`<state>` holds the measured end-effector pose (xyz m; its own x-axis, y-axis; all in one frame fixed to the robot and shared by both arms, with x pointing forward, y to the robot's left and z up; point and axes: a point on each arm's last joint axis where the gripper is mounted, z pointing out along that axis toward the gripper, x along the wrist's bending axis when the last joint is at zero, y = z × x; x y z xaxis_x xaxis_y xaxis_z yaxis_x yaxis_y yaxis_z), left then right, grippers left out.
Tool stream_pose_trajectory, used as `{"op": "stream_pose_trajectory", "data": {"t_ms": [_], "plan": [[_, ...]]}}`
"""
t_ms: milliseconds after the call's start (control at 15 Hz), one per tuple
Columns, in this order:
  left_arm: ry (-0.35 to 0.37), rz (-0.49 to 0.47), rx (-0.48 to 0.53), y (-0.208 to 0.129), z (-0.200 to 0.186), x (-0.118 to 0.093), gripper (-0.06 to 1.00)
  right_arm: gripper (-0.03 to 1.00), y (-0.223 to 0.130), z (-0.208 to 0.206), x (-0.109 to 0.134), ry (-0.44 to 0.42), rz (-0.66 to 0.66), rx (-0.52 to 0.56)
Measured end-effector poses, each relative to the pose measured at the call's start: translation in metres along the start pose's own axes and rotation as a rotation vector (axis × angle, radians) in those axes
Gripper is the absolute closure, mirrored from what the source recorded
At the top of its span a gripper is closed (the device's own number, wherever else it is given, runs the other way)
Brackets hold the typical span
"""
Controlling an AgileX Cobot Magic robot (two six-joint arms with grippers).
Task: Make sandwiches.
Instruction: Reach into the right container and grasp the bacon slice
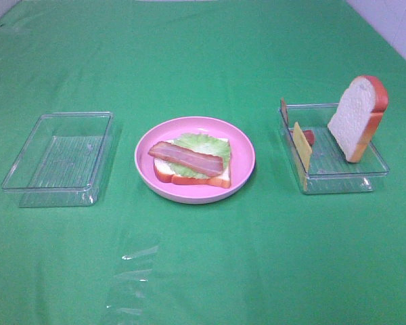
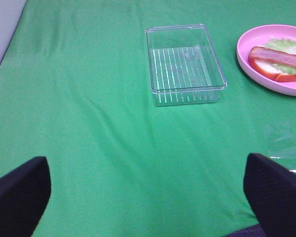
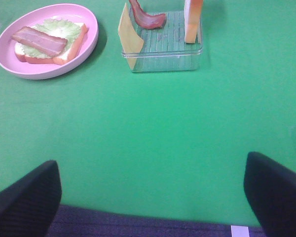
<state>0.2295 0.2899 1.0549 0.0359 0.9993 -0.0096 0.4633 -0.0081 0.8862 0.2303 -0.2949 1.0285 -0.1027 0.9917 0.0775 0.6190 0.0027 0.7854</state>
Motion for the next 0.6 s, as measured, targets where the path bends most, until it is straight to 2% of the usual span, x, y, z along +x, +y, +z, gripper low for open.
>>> {"op": "stream_pose_trajectory", "data": {"t_ms": [400, 600], "plan": [[-0.007, -0.014, -0.006, 0.0005, 0.0000, -0.0005, -0.03, 0.01, 0.0000, 0.0000, 0.0000, 0.000, 0.000, 0.000], [-0.045, 0.005, -0.005, 0.0003, -0.0004, -0.0001, -0.03, 0.01, 0.0000, 0.0000, 0.0001, 0.001, 0.000, 0.000]]}}
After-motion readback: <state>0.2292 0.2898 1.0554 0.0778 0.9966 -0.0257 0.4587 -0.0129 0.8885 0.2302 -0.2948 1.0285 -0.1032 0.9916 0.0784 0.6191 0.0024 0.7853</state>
